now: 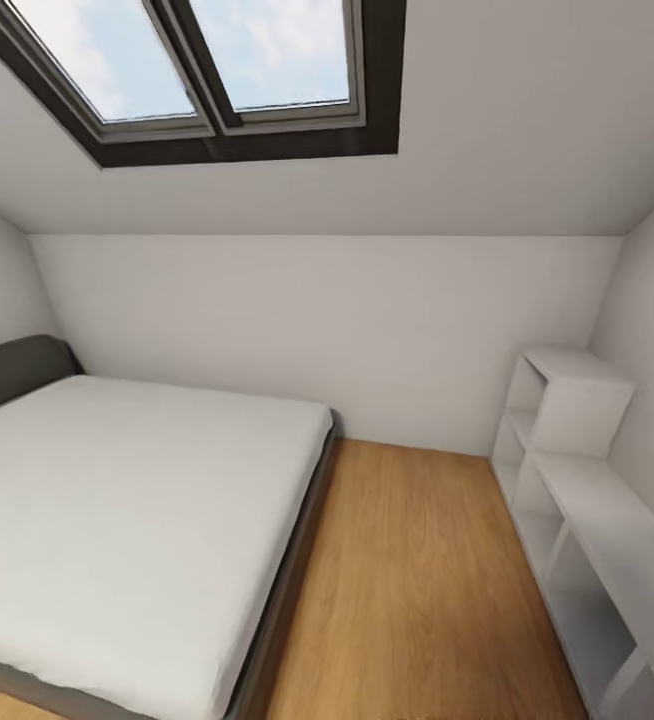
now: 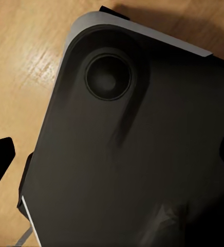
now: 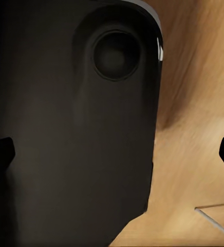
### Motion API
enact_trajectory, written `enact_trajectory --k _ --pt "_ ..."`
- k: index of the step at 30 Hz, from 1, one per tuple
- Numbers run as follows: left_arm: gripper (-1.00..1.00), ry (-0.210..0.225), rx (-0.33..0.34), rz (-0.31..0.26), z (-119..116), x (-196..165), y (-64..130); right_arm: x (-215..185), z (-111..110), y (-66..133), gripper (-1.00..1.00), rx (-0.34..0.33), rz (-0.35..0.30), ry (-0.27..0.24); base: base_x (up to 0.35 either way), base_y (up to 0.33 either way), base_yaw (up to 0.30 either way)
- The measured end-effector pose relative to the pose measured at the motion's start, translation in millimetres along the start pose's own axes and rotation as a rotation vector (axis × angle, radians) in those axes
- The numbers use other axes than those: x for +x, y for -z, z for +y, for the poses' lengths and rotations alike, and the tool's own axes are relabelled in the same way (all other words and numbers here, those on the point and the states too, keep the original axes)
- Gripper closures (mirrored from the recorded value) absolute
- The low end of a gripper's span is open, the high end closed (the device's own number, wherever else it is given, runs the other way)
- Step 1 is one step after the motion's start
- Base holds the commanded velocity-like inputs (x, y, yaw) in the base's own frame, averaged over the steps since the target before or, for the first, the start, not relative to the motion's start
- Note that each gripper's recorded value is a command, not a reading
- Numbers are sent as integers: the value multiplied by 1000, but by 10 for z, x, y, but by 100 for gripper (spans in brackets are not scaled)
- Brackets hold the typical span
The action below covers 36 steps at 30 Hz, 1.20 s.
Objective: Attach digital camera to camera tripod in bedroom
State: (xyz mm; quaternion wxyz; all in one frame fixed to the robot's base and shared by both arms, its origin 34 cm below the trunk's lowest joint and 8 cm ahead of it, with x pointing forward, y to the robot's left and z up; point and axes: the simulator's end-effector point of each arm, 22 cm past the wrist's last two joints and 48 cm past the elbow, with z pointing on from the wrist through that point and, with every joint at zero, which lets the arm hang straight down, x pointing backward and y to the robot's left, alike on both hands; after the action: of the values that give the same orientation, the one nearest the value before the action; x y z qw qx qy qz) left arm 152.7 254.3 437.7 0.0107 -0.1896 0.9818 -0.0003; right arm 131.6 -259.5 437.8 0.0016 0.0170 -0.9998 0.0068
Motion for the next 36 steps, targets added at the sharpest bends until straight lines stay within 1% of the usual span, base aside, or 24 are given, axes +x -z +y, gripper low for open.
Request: enact_trajectory --k 11,14,30,36 --pt "-100 -5 0 -1 -1 -6 0 0 -9 0 -100 1 0 0 0 297 -242" --pt "-100 -7 0 -1 -1 -6 0 0 -9 0 -100 1 0 0 0 181 -242" --pt "-100 -9 1 -2 -3 -8 0 -1 -10 0 -100 1 -1 -1 0 29 -254" --pt "-100 -3 1 -2 -2 -10 0 -2 -12 0 -100 2 -1 -2 0 2 -281"
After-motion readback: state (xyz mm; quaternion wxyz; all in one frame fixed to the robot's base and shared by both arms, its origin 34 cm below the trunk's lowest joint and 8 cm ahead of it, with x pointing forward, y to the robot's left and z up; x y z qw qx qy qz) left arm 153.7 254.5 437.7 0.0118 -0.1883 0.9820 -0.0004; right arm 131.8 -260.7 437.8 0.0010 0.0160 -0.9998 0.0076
